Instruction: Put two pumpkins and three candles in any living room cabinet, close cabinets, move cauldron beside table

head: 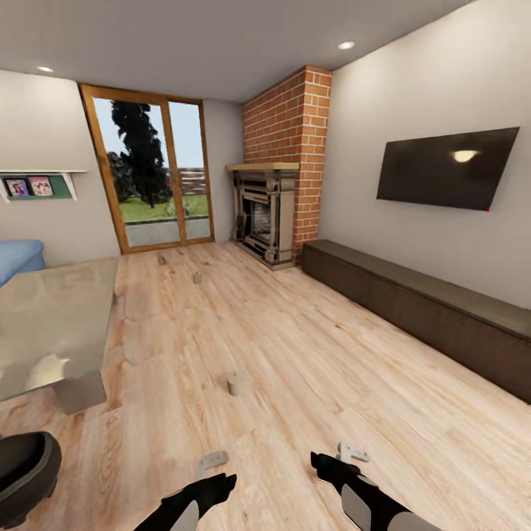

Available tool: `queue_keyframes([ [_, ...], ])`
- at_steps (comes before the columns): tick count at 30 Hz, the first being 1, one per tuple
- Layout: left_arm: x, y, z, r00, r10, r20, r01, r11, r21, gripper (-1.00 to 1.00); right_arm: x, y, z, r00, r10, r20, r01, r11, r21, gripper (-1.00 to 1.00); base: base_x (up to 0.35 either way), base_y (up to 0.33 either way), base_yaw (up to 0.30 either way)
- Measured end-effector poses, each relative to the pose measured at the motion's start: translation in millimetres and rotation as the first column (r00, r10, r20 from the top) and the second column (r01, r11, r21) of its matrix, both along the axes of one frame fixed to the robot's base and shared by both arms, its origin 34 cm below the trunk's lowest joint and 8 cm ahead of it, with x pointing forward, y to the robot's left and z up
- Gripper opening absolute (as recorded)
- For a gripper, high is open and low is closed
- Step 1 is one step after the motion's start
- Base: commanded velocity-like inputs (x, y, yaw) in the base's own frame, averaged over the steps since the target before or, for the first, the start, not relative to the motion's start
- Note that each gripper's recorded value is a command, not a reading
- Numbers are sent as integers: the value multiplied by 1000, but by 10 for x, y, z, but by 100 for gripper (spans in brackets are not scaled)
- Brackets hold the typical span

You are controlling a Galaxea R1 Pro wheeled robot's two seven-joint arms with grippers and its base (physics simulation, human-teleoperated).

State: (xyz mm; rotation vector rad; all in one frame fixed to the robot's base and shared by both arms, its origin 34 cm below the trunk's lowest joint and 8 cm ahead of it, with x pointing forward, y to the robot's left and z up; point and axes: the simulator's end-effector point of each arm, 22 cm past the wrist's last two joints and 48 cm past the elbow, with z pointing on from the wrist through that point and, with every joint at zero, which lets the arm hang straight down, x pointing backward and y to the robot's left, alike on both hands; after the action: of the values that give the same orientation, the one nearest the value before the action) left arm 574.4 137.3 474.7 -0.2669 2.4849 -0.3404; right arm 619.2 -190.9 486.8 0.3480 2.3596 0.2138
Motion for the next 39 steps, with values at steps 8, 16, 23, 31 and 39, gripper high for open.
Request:
queue_keyframes([
  [8, 0, -1, 1, 1000, 0, 0, 0, 1000, -1, 100, 4, 0, 3, 1000, 0, 1, 0, 1000, 0, 100, 254, -195, -279],
  [16, -2, -7, 0, 1000, -4, 0, 4, 1000, 1, 100, 6, 1, 6, 1000, 1, 2, -1, 1000, 0, 100, 260, -227, -280],
  [23, -3, -10, 0, 1000, -5, 1, 5, 1000, 1, 100, 21, 1, 20, 1000, 2, 11, -2, 1000, -2, 100, 260, -238, -225],
  [31, -6, -9, -2, 1000, -6, 0, 6, 1000, 2, 100, 25, -7, 22, 1000, -2, 13, 2, 1000, -3, 100, 260, -239, -26],
  [39, -7, -5, -4, 1000, -4, -1, 4, 1000, 1, 100, 19, -6, 19, 1000, -3, 12, 3, 1000, -2, 100, 294, -107, -6],
])
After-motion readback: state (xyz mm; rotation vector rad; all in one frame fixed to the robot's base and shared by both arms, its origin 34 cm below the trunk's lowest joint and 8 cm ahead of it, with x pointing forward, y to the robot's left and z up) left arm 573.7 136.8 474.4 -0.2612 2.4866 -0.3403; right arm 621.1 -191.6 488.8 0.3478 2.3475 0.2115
